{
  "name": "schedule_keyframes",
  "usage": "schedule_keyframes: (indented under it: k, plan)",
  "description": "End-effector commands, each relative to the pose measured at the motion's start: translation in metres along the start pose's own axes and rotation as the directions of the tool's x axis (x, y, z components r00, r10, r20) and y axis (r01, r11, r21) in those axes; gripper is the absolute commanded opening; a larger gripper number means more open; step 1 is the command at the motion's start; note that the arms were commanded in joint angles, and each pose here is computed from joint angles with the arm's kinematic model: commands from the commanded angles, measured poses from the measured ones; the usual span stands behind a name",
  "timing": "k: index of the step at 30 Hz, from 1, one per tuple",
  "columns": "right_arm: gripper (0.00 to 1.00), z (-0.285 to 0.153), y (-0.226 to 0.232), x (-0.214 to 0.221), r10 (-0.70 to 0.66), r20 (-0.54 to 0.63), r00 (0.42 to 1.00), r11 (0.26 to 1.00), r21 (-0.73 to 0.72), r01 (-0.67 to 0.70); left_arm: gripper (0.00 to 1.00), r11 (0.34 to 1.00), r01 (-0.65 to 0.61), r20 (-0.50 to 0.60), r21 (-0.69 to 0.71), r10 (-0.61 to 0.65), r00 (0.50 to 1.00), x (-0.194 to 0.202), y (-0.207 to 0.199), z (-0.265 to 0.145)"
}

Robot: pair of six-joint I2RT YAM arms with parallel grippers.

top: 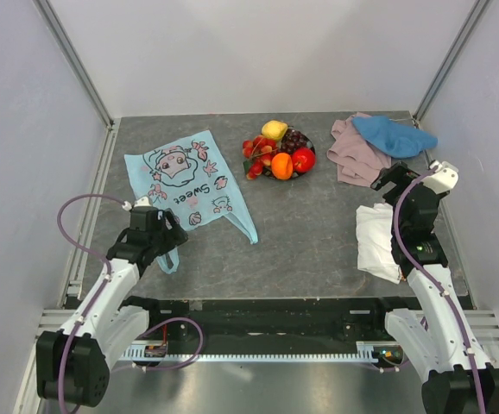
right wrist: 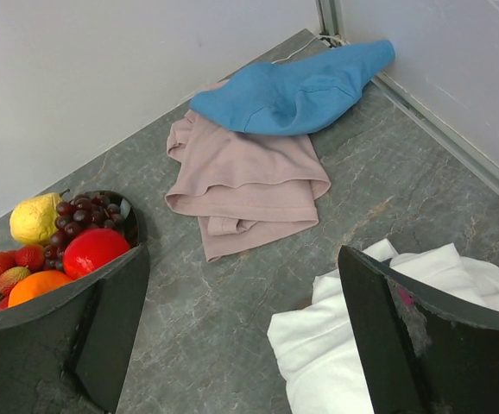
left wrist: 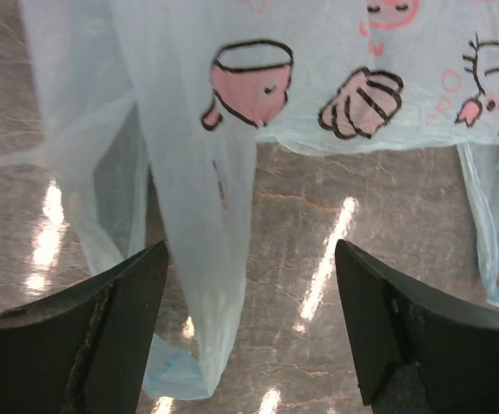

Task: Place the fruits into the plastic bag

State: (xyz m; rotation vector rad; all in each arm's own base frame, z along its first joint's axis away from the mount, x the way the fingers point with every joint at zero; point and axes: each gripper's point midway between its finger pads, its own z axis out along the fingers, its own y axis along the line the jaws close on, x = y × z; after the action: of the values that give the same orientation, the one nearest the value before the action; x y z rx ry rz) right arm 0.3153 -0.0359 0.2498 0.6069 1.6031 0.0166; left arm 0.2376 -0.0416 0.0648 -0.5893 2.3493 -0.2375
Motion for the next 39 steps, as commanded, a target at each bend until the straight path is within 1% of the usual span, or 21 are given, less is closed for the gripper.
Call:
schedule_keyframes:
  k: [1, 6, 8, 9, 10, 12, 14, 15, 16, 18, 20, 24, 27, 29, 30, 31, 32, 33, 34, 37, 39]
  plan:
    - [0.98, -0.001, 0.006, -0.006, 0.003, 0.016, 1.0, 1.0, -0.031, -0.002, 0.83, 0.994, 0.019, 0.01, 0.106, -0.02, 1.0, -0.003, -0.021, 0.006]
    - [0.98, -0.001, 0.006, -0.005, 0.002, 0.018, 1.0, 1.0, -0.031, -0.001, 0.77, 0.994, 0.001, -0.04, 0.109, 0.004, 0.999, 0.006, -0.021, 0.012]
    - [0.98, -0.001, 0.006, -0.003, 0.0, 0.014, 1.0, 0.999, -0.033, 0.0, 0.59, 0.989, -0.007, -0.055, 0.15, 0.015, 0.998, 0.008, -0.029, 0.013]
    - [0.98, -0.001, 0.006, -0.002, -0.001, 0.008, 1.0, 0.999, -0.039, 0.001, 0.37, 0.986, -0.013, -0.058, 0.168, 0.023, 0.998, 0.009, -0.031, 0.012]
    - [0.98, -0.001, 0.007, 0.0, -0.008, 0.003, 1.0, 0.999, -0.043, 0.008, 0.28, 0.978, -0.019, -0.062, 0.207, 0.033, 0.998, 0.007, -0.039, 0.01]
    - [0.98, 0.0, 0.015, -0.002, -0.016, 0.009, 1.0, 0.996, -0.085, 0.016, 0.15, 0.964, -0.053, -0.047, 0.261, 0.067, 0.997, 0.0, -0.051, 0.004]
    - [0.98, 0.0, 0.022, 0.0, -0.029, -0.004, 1.0, 0.992, -0.122, 0.028, 0.11, 0.933, -0.114, -0.012, 0.341, 0.125, 0.992, -0.018, -0.073, -0.011]
    - [0.98, -0.001, 0.025, 0.0, -0.032, -0.006, 0.999, 0.989, -0.144, 0.031, 0.04, 0.927, -0.127, -0.025, 0.352, 0.145, 0.989, -0.02, -0.076, -0.017]
    - [0.98, -0.003, 0.037, 0.003, -0.044, -0.02, 0.999, 0.977, -0.211, 0.039, 0.02, 0.902, -0.152, 0.005, 0.404, 0.164, 0.986, -0.038, -0.094, -0.03]
    - [0.97, -0.007, 0.053, 0.002, -0.051, -0.013, 0.999, 0.952, -0.303, 0.045, 0.02, 0.862, -0.209, 0.038, 0.462, 0.216, 0.976, -0.057, -0.114, -0.046]
    - [0.95, -0.017, 0.076, 0.008, -0.073, -0.027, 0.997, 0.896, -0.442, 0.054, 0.02, 0.772, -0.255, 0.036, 0.582, 0.288, 0.957, -0.058, -0.136, -0.063]
    - [0.87, -0.035, 0.115, 0.015, -0.101, -0.058, 0.993, 0.769, -0.638, 0.041, 0.02, 0.62, -0.257, 0.03, 0.742, 0.352, 0.936, -0.063, -0.169, -0.092]
    - [0.82, -0.052, 0.145, 0.03, -0.168, -0.097, 0.981, 0.683, -0.729, 0.045, 0.02, 0.557, -0.256, 0.041, 0.79, 0.369, 0.929, -0.064, -0.178, -0.105]
    - [0.82, -0.052, 0.156, 0.042, -0.246, -0.077, 0.966, 0.675, -0.729, 0.114, 0.02, 0.54, -0.256, 0.048, 0.802, 0.368, 0.929, -0.066, -0.18, -0.112]
    - [0.82, -0.073, 0.18, 0.051, -0.289, -0.072, 0.955, 0.615, -0.778, 0.127, 0.02, 0.532, -0.261, 0.058, 0.805, 0.367, 0.928, -0.068, -0.181, -0.116]
    - [0.82, -0.08, 0.19, 0.057, -0.32, -0.055, 0.946, 0.592, -0.791, 0.155, 0.01, 0.533, -0.262, 0.061, 0.805, 0.364, 0.929, -0.069, -0.18, -0.121]
    - [0.82, -0.075, 0.194, 0.068, -0.37, -0.036, 0.928, 0.61, -0.763, 0.213, 0.02, 0.536, -0.267, 0.07, 0.801, 0.359, 0.931, -0.071, -0.179, -0.124]
    - [0.83, -0.103, 0.221, 0.078, -0.402, -0.01, 0.916, 0.531, -0.817, 0.224, 0.02, 0.541, -0.275, 0.081, 0.795, 0.355, 0.932, -0.074, -0.179, -0.127]
    - [0.83, -0.11, 0.229, 0.084, -0.428, 0.011, 0.904, 0.522, -0.814, 0.256, 0.02, 0.542, -0.291, 0.104, 0.788, 0.349, 0.931, -0.078, -0.178, -0.133]
    - [0.83, -0.137, 0.262, 0.124, -0.558, 0.095, 0.824, 0.447, -0.802, 0.396, 0.02, 0.586, -0.322, 0.131, 0.743, 0.345, 0.929, -0.085, -0.172, -0.137]
    - [0.82, -0.157, 0.281, 0.126, -0.586, 0.167, 0.793, 0.418, -0.776, 0.473, 0.02, 0.609, -0.346, 0.15, 0.714, 0.35, 0.925, -0.09, -0.168, -0.143]
